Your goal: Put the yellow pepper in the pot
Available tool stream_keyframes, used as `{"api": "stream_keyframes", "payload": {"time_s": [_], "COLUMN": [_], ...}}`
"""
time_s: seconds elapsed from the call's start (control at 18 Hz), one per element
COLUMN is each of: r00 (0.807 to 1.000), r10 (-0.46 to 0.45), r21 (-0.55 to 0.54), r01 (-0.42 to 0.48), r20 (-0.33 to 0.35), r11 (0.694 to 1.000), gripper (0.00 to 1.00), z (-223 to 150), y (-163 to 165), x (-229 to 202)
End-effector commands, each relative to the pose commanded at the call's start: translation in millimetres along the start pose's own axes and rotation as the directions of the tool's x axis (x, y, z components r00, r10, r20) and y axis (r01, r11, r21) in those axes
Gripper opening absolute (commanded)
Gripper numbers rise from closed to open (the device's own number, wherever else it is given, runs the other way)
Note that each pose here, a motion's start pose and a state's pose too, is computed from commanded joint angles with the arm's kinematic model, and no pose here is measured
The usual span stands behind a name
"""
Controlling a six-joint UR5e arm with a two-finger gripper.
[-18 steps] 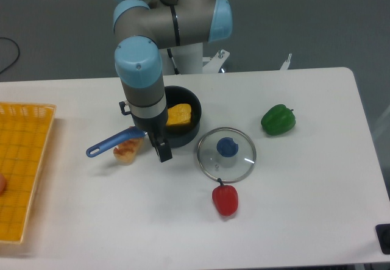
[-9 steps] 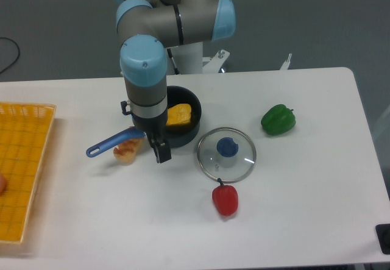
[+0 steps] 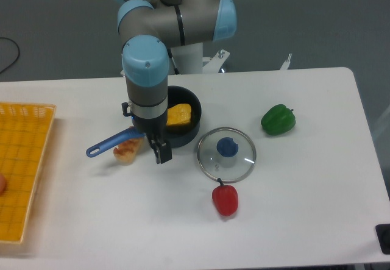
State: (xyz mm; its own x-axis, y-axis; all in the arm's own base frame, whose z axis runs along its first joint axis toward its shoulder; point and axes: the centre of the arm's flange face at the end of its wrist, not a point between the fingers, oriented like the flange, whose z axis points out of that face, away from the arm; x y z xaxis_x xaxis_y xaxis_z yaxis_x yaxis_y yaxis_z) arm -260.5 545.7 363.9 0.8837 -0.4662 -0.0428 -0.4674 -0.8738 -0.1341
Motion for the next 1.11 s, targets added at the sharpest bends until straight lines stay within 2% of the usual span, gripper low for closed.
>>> {"api": "stream_keyframes", "payload": {"time_s": [0.17,0.33,0.78,1.11], "r00": [0.999,0.999,0.987,0.985], "r10": [-0.016,-0.026,-0.155,-0.168], "r21": [0.012,0.009,0.019,0.021], "r01": [0.016,0.025,0.154,0.167], "r20": [0.034,0.036,0.04,0.04], "r11": [1.0,1.0,0.988,0.986], "gripper": [1.0,1.0,1.0,1.0], "z": [3.5,5.7,2.2,1.5], "y": [-2.4,-1.3,-2.6,-3.0], "x": [-0.4,0.3,-1.3,-1.6]}}
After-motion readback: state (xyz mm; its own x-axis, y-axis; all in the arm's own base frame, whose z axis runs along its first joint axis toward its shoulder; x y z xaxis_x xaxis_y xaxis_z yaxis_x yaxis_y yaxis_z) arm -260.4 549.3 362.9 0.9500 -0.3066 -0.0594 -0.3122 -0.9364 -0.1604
